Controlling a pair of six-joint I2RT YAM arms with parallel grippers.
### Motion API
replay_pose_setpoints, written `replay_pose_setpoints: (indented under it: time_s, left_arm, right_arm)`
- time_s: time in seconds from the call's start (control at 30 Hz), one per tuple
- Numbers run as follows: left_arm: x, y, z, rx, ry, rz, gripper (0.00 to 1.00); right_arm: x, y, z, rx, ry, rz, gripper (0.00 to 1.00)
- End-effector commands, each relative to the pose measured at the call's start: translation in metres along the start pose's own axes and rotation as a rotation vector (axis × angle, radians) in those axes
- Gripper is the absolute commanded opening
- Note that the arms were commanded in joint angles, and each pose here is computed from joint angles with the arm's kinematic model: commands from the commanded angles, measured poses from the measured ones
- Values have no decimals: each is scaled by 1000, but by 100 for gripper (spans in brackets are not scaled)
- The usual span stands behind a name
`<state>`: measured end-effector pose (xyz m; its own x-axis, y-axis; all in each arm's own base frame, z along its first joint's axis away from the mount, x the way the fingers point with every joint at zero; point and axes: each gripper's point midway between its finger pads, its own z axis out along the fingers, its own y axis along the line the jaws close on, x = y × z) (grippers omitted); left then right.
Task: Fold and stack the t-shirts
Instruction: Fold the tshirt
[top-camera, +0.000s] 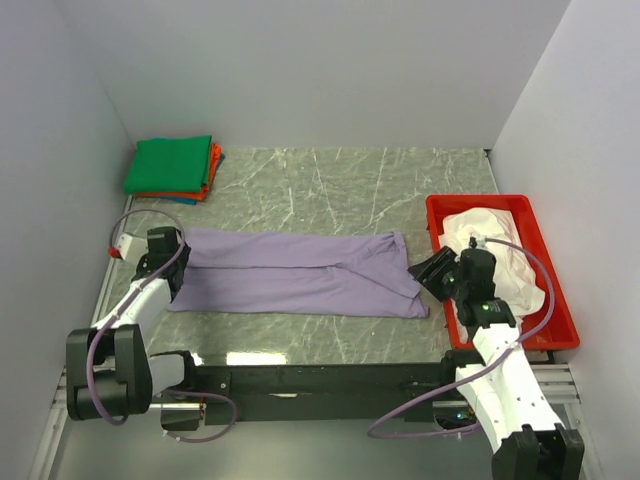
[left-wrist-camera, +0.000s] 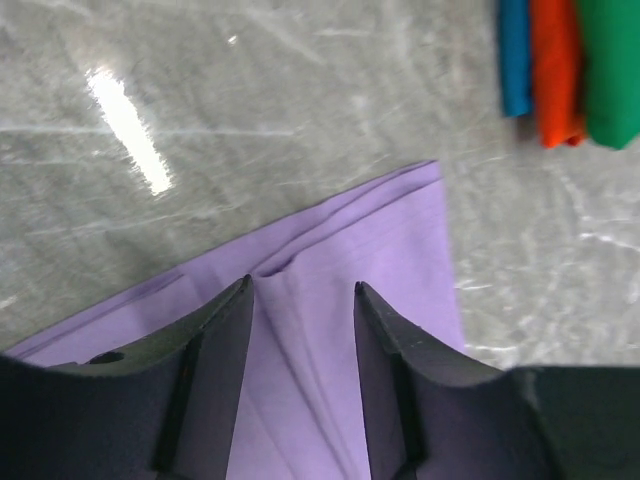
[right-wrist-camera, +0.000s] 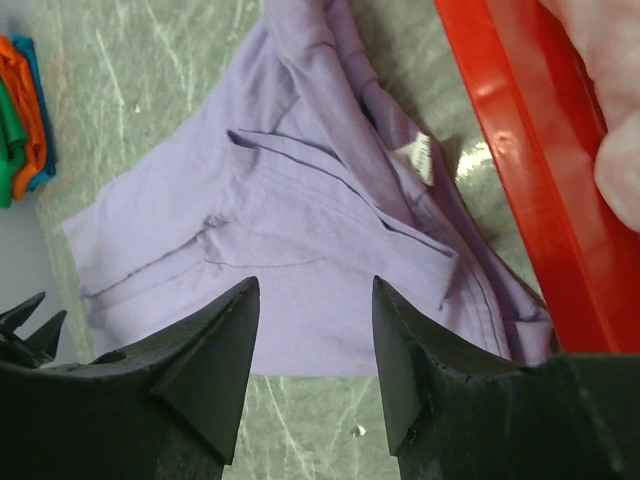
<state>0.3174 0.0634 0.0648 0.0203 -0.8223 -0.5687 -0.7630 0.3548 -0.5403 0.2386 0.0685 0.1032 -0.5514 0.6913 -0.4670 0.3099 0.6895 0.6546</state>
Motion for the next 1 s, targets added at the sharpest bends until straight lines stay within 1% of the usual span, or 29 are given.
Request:
replay_pose_setpoints:
  time_s: [0.0,0.1,0.17,0.2,0.27,0.3,0.33,0.37,0.4,0.43,0.47,0.5,0.53,0.57,0.63,0.7,0.83,0.9,0.97]
  left_arm:
    - [-21,-25,-11,56,-39,-36,49]
    - [-23,-39,-15,104,-32,-44,47]
    - [-16,-50,-10,117,7,-39,45]
    - [-13,-56,-8,121,24,-28,44]
    - [0,-70,-1,113,64,11,41]
    - [5,-74,2,104,73,17,40]
    - [14,-82,6,98,93,35,40]
    - [15,-86,9,94,94,36,39]
    - [25,-92,8,98,109,54,39]
    - [34,-98,11,82,124,68,39]
    - [38,-101,13,73,130,77,39]
    - [42,-103,16,63,136,86,38]
    - [47,-106,20,40,138,106,38]
    - [50,-106,22,28,145,115,38]
    - [54,-109,29,5,154,128,37]
    - [56,-103,32,-30,160,143,36]
    - [56,-94,38,-83,145,169,36]
    - [56,-88,41,-122,139,181,36]
    - [57,-84,43,-143,140,182,36]
  right_arm:
    - [-23,26,-5,-65,-41,-55,56]
    - [-28,35,3,-70,-28,-69,56]
    - [-30,39,13,-59,-17,-80,56]
    - [-41,47,14,-52,-45,-92,56]
    - [-45,48,24,-1,-35,-126,56]
    - [-62,58,25,19,-85,-145,56]
    - [-63,60,28,41,-78,-164,55]
    - [-73,66,36,68,-81,-190,55]
    - [-79,67,40,97,-88,-209,55]
    - [-76,55,53,169,-48,-240,55]
    - [-88,69,56,170,-63,-265,54]
    - [-90,70,62,192,-52,-291,54]
    - [-87,57,75,271,-11,-332,54]
    - [-98,68,80,271,-25,-355,54]
    - [-99,62,90,329,24,-403,54]
    - [-103,63,110,371,56,-429,53]
    - [-96,52,137,434,117,-478,54]
    - [-95,53,145,432,134,-483,54]
    - [-87,49,156,434,178,-486,53]
